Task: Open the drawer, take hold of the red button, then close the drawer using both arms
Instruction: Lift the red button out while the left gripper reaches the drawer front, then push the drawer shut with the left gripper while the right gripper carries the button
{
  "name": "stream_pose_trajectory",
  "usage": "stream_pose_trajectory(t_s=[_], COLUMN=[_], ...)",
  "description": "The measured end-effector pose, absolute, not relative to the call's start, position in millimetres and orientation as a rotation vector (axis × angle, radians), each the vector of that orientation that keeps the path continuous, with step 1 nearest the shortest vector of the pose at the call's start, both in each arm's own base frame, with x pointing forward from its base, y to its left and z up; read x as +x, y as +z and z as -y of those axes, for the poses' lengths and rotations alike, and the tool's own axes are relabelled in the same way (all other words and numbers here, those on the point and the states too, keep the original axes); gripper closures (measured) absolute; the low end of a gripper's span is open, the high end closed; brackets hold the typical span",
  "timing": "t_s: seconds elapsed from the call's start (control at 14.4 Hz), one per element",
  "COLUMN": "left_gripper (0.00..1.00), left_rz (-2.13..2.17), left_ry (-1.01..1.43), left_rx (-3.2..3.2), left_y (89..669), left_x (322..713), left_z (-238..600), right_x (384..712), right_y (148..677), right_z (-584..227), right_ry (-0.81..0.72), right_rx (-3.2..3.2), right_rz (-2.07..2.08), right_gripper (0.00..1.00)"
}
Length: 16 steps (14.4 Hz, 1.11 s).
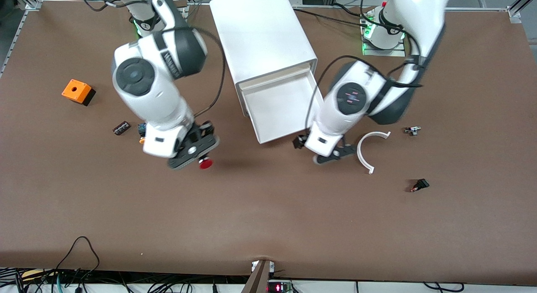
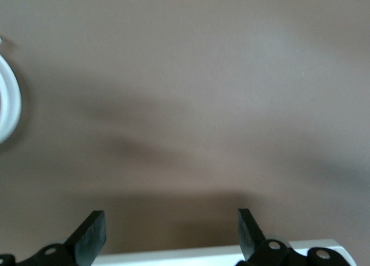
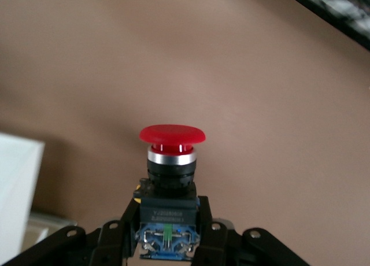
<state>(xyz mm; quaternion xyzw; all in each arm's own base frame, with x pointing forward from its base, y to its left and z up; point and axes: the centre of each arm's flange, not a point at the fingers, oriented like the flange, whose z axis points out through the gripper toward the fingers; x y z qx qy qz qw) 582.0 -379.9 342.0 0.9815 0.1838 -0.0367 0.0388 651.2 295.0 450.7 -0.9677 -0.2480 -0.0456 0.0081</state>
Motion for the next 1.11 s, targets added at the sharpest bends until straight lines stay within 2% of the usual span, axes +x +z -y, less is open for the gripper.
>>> stream_pose_trajectory(t_s=[0.28,0.77,1.11], left_gripper=[0.00,0.00,0.00], left_rz=[-0.555,-0.530,-0.518], left_ry=[-0.153,-0.090,-0.105], left_rx=[3.036,3.035,3.065], left_y=[318.9,310.3,297.9], left_x=[568.5,572.2,564.0], left_z=[399.2,401.7,401.4], right_x=[659.6,635.0,630.3], right_y=[417.6,336.6,292.5], right_z=[-252.6,-234.2,-176.1], right_ry=[-0.043,0.177,0.259], right_rx=[-3.086,-3.139,-3.153], right_rz=[0.502,0.312,0.181], right_gripper=[0.58,0.58,0.58])
